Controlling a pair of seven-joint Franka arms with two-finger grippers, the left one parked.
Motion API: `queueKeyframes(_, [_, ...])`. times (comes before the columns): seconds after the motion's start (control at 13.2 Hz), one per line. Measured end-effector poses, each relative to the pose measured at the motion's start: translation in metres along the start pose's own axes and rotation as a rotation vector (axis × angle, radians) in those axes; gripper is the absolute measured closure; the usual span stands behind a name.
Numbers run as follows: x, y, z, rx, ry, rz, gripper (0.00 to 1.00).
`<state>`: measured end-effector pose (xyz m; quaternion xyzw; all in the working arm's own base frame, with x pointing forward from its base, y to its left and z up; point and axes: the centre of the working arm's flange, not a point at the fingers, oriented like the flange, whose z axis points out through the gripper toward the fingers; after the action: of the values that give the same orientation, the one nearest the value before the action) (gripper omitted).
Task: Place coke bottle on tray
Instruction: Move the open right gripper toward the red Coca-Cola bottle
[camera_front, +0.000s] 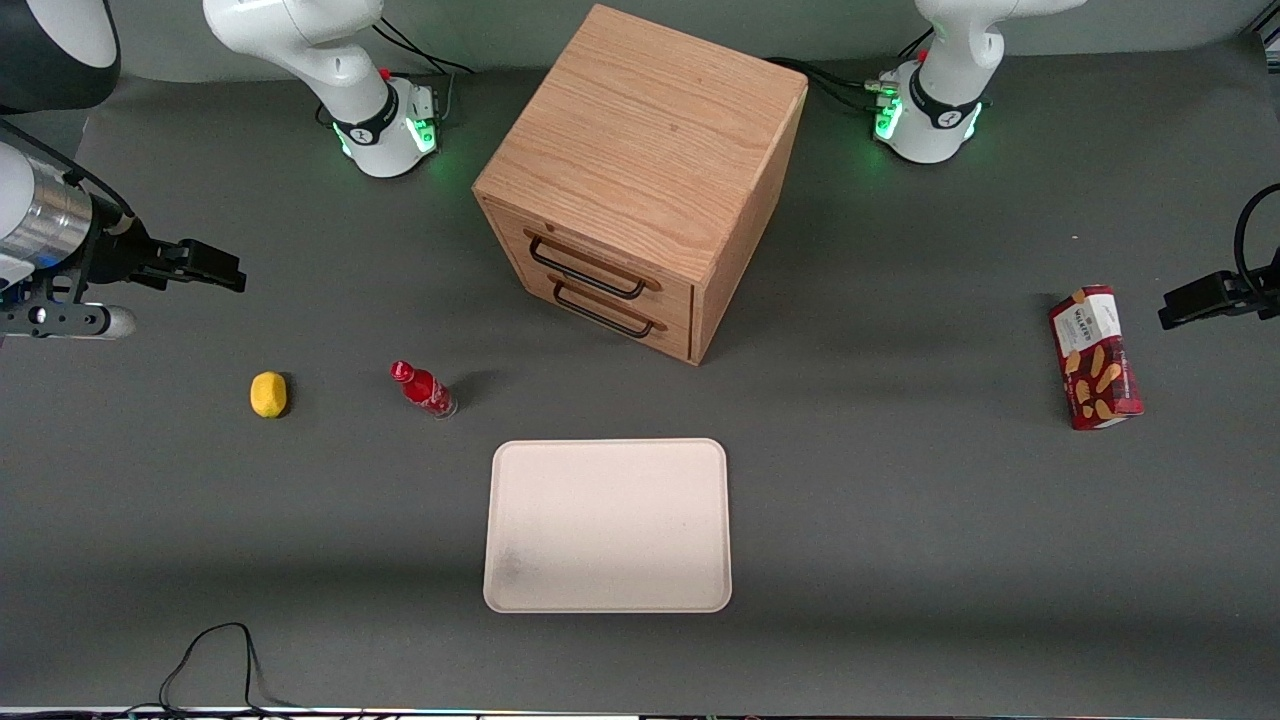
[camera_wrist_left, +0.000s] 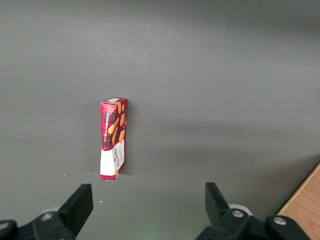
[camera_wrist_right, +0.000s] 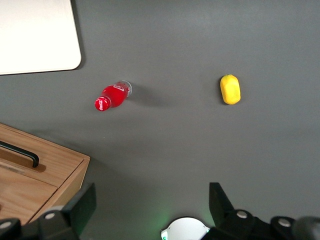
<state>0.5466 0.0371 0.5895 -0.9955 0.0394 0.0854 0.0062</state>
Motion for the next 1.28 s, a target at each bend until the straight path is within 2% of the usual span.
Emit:
queueKeyframes(0.15, [0.000,-0.011,-0.005,-0.003,0.009,-0.020,0.00])
queueKeyframes(0.53, [0.022,-0.058,-0.008,-0.029,-0.011,-0.055,0.00])
queueKeyframes(0.83, [0.059,-0.118,0.026,-0.055,-0.038,-0.027,0.00])
queueKeyframes(1.28, [0.123,-0.176,0.087,-0.083,-0.043,0.038,0.00])
